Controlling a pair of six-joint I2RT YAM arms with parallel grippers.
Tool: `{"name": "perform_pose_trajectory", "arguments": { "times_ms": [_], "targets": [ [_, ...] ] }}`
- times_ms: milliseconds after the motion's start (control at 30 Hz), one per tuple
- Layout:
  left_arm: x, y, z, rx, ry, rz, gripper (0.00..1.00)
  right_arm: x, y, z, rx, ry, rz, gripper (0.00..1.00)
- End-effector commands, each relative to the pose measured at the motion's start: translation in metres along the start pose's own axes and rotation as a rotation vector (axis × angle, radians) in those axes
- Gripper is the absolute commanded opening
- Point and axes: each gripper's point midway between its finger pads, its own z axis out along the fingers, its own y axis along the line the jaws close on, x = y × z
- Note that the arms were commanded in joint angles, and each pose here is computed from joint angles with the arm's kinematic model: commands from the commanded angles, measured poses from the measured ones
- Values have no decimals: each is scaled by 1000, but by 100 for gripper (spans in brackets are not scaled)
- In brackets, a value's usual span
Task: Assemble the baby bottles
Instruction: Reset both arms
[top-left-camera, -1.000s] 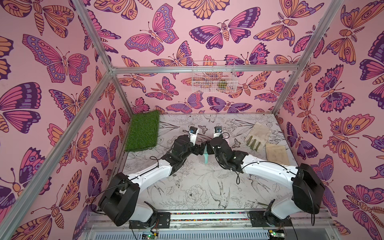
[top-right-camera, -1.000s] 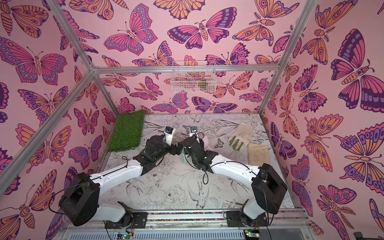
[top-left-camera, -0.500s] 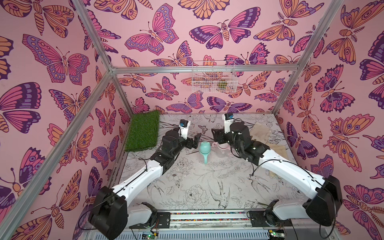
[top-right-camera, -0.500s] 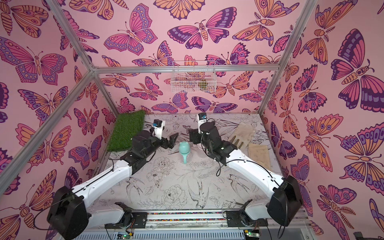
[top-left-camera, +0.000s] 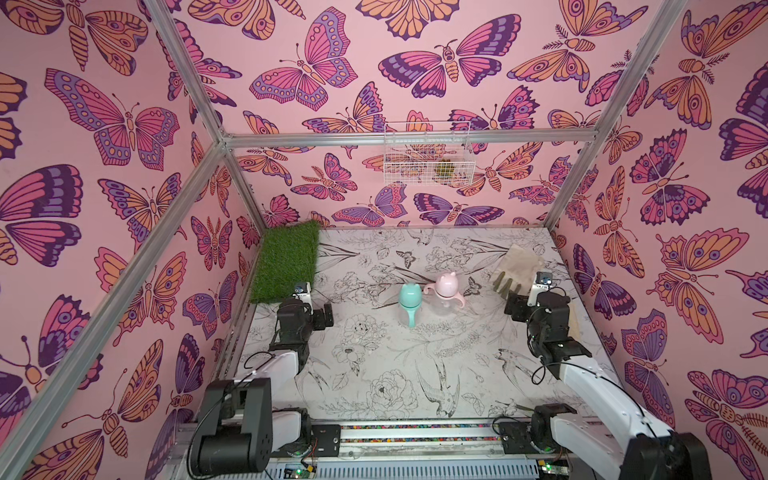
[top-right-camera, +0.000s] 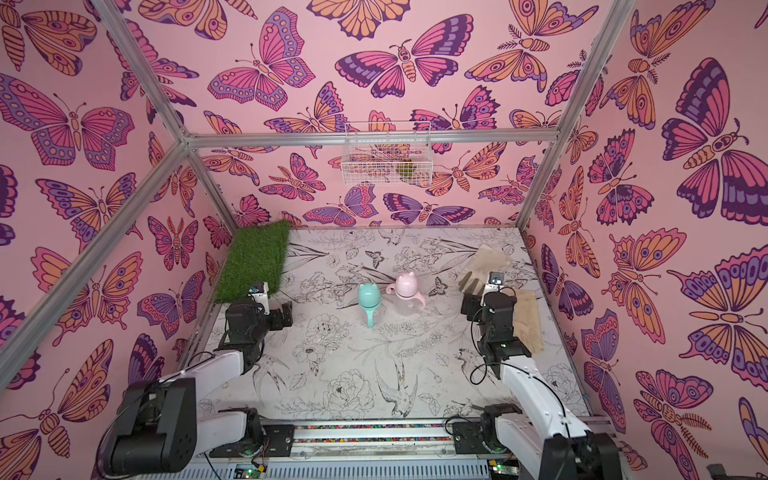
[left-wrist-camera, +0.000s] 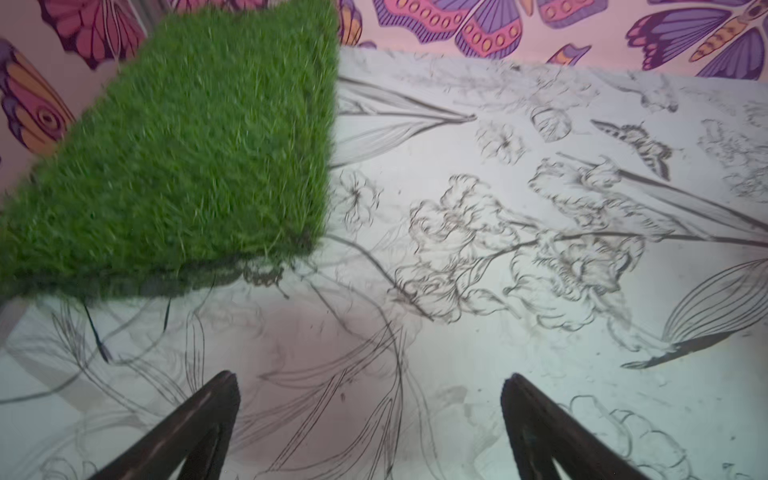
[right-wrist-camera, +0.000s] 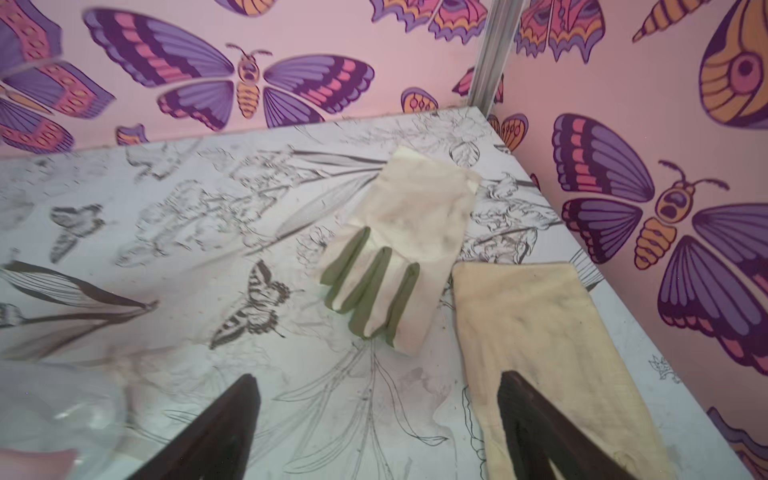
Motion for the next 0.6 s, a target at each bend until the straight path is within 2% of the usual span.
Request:
{"name": "perform_pose_trajectory", "arguments": {
  "times_ms": [0, 33, 67, 133, 233, 333, 433, 500, 567],
  "targets": [
    [-45, -4, -2, 39, -189, -9, 100, -23, -3, 13, 0, -163, 9, 93],
    [-35, -2, -3, 31, -186, -11, 100, -21, 0, 18, -14, -160, -2, 94],
    [-35, 0, -3, 21, -177, -12, 100, -18, 2, 22, -26, -147, -18, 98],
    [-37, 4, -1, 0, -194, -3, 100, -12, 5, 31, -32, -121, -30, 100],
    [-34, 6, 2, -9, -210, 20, 100, -6, 9, 39, -48, -127, -36, 99],
    [-25, 5, 11, 2, -274, 35, 100, -1, 11, 46, -61, -128, -40, 99],
    [-19, 9, 17, -10, -204, 24, 100, 10, 17, 57, -99, -124, -46, 99],
    [-23, 9, 20, -13, -220, 23, 100, 12, 25, 66, -134, -117, -68, 99],
    [-20, 8, 25, -5, -177, 23, 100, 10, 14, 70, -77, -105, -27, 99]
  ]
}}
